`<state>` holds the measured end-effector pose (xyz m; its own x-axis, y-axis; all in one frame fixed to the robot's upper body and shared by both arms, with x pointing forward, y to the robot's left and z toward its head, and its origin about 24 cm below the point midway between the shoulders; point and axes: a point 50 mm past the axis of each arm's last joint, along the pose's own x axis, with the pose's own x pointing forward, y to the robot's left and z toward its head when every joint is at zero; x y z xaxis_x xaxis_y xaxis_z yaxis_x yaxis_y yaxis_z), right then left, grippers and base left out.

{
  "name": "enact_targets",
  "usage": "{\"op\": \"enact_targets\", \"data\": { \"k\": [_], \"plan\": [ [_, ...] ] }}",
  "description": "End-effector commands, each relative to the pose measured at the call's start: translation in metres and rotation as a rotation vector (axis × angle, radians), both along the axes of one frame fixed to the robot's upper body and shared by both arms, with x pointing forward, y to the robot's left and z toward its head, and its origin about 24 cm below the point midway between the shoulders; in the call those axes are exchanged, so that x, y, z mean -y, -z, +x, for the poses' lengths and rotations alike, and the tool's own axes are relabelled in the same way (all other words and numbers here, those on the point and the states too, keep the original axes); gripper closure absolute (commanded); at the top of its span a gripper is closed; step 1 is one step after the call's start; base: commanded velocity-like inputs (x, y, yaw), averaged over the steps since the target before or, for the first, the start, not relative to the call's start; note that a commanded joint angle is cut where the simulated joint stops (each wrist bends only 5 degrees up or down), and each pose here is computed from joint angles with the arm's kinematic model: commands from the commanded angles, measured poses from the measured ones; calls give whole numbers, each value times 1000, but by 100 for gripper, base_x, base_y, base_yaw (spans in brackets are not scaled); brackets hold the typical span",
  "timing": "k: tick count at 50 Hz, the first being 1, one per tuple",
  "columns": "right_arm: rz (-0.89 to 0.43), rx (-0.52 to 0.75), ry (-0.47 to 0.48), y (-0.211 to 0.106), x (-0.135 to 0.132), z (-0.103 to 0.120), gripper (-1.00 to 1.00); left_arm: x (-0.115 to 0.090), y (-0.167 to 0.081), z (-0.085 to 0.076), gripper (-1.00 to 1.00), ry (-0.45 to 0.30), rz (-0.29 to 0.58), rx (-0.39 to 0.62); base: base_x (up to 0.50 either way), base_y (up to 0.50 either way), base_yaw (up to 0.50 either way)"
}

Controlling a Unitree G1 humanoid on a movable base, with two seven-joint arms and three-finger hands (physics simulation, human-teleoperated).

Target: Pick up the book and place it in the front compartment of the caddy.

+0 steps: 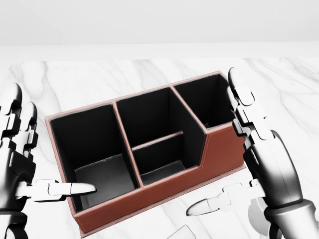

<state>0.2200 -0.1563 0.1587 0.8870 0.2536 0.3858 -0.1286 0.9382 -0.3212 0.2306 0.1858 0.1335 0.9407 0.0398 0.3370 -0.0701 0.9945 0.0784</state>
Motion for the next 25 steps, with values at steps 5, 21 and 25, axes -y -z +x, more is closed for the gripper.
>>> {"op": "enact_targets", "data": {
  "k": [5, 21, 25],
  "plan": [
    [-112, 21, -59, -6, -11, -16, -100, 0, 1, 0, -98, 0, 1, -5, 0, 0, 0],
    [-187, -48, -90, 6, -20, -25, -100, 0, 2, 1, -98, -2, 0, -8, 0, 0, 0],
    [-204, -67, -103, 10, -24, -27, -100, -1, 0, 1, -98, -3, 0, -2, 0, 0, 0]
  ]
}}
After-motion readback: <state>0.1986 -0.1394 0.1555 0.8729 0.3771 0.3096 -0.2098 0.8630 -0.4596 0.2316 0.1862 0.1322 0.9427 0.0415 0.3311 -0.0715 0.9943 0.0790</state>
